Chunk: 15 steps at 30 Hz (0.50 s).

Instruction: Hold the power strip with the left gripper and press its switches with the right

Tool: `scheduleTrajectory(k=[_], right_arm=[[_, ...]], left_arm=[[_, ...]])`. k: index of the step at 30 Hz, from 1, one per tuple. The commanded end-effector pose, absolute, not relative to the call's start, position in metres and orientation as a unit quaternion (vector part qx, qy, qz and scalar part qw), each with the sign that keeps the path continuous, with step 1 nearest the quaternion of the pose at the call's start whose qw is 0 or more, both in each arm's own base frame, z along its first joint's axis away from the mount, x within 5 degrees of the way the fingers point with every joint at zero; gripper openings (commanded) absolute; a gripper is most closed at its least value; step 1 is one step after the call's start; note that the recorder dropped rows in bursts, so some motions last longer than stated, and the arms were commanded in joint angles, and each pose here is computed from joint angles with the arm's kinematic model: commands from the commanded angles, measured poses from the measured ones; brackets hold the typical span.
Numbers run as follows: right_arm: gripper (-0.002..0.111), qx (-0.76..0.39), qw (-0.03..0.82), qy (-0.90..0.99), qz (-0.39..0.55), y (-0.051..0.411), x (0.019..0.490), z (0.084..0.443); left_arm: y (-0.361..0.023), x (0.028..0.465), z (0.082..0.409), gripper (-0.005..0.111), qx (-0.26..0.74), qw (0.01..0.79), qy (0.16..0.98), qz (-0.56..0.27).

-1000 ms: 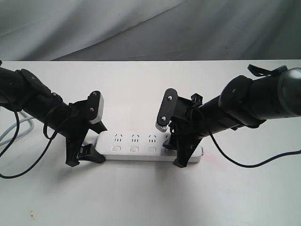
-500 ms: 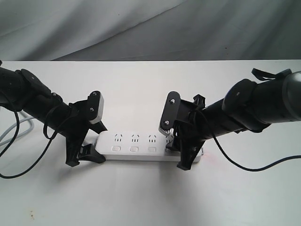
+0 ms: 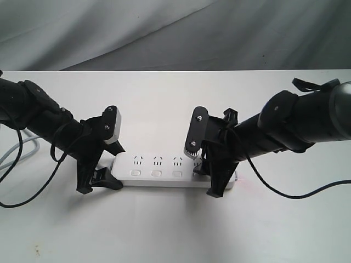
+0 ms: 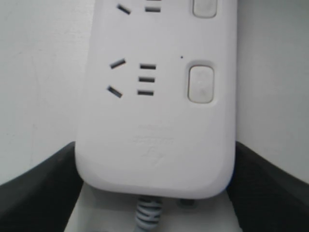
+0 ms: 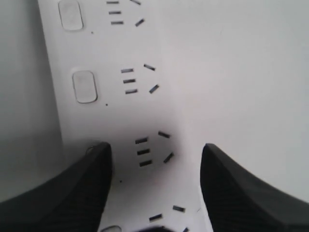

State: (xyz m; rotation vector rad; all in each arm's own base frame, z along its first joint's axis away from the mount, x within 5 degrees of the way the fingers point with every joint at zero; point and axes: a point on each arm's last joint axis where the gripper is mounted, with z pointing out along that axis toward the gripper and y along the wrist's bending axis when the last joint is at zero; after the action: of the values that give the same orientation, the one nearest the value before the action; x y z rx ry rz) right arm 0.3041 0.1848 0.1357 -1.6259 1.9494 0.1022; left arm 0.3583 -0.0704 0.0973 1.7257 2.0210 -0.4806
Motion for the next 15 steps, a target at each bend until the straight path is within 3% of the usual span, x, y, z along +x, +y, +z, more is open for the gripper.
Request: scheduleTrajectory(k=[1,8,15], right_arm=[[0.052,-0.621,0.329,0.711,0.032,0.189,0.302,0.162],[0.052,-0.617,0.350,0.705,0.028,0.185,0.297,0.179],[0.052,-0.595,0.313,0.740,0.020,0.151,0.288,0.160]], left_arm=[[-0.071,0.359,0.095,0.055,0.629,0.216,0.728,-0.165],[-0.071,0.359,0.095,0.055,0.629,0.216,0.728,-0.165],[-0.071,0.359,0.095,0.055,0.629,0.216,0.728,-0.165]])
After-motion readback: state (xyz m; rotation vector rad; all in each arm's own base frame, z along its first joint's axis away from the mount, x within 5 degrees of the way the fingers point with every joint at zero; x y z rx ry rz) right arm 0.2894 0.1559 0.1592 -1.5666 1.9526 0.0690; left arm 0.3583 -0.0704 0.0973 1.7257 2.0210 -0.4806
